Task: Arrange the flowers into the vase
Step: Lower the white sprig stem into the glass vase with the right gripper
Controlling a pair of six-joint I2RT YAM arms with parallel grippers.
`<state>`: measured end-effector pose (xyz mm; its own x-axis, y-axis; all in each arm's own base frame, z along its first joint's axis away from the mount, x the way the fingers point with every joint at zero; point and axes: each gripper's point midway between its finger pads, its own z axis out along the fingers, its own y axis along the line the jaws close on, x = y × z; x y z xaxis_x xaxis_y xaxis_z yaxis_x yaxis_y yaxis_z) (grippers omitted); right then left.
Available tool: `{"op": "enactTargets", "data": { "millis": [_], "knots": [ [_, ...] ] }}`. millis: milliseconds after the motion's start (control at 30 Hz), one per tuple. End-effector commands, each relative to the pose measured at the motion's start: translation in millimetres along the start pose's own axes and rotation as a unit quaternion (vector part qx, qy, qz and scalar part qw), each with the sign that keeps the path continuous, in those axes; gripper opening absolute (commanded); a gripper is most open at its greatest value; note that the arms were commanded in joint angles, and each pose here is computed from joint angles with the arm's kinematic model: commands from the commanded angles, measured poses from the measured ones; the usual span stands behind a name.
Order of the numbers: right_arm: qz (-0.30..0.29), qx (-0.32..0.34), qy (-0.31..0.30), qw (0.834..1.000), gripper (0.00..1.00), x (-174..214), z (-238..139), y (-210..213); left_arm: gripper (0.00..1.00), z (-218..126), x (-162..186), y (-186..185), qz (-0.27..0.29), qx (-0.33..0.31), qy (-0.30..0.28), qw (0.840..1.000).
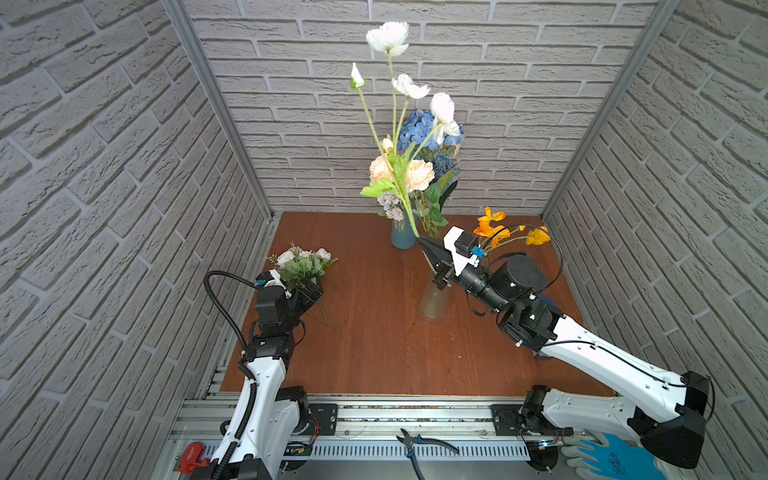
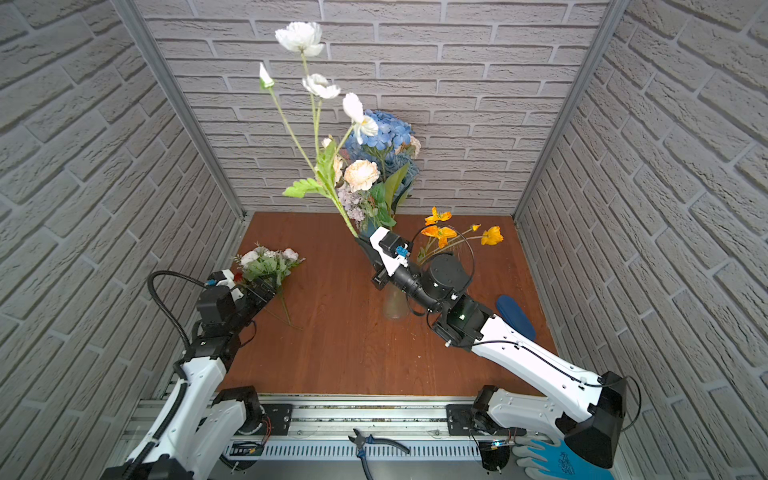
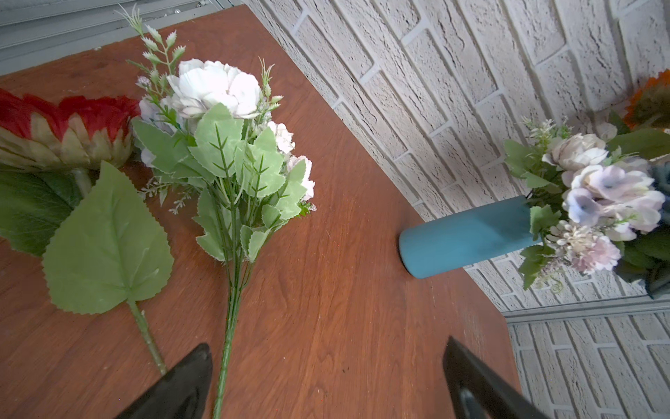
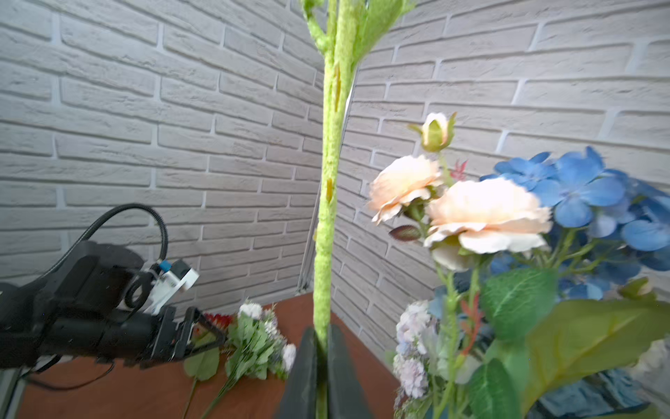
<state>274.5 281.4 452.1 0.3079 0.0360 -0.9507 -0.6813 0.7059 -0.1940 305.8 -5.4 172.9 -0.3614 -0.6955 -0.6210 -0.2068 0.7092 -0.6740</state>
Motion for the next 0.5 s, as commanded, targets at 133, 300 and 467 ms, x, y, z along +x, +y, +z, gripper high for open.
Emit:
{"op": "enactTargets", "data": {
  "millis": [133, 300, 467],
  "knots": [
    [0.029, 0.022, -0.098, 0.995, 0.06, 3, 12, -21, 0.98, 0, -3, -8, 0.009, 0.026, -0.008, 1.0],
    [0.028, 0.036, -0.087, 0.995, 0.06, 33, 12, -27, 0.98, -2, -2, -13, 0.016, 0.038, -0.004, 0.999],
    [0.022, 0.053, -0.063, 0.996, 0.06, 59, 3, -31, 0.98, -4, -4, -20, 0.021, 0.051, -0.005, 0.998]
  ]
}}
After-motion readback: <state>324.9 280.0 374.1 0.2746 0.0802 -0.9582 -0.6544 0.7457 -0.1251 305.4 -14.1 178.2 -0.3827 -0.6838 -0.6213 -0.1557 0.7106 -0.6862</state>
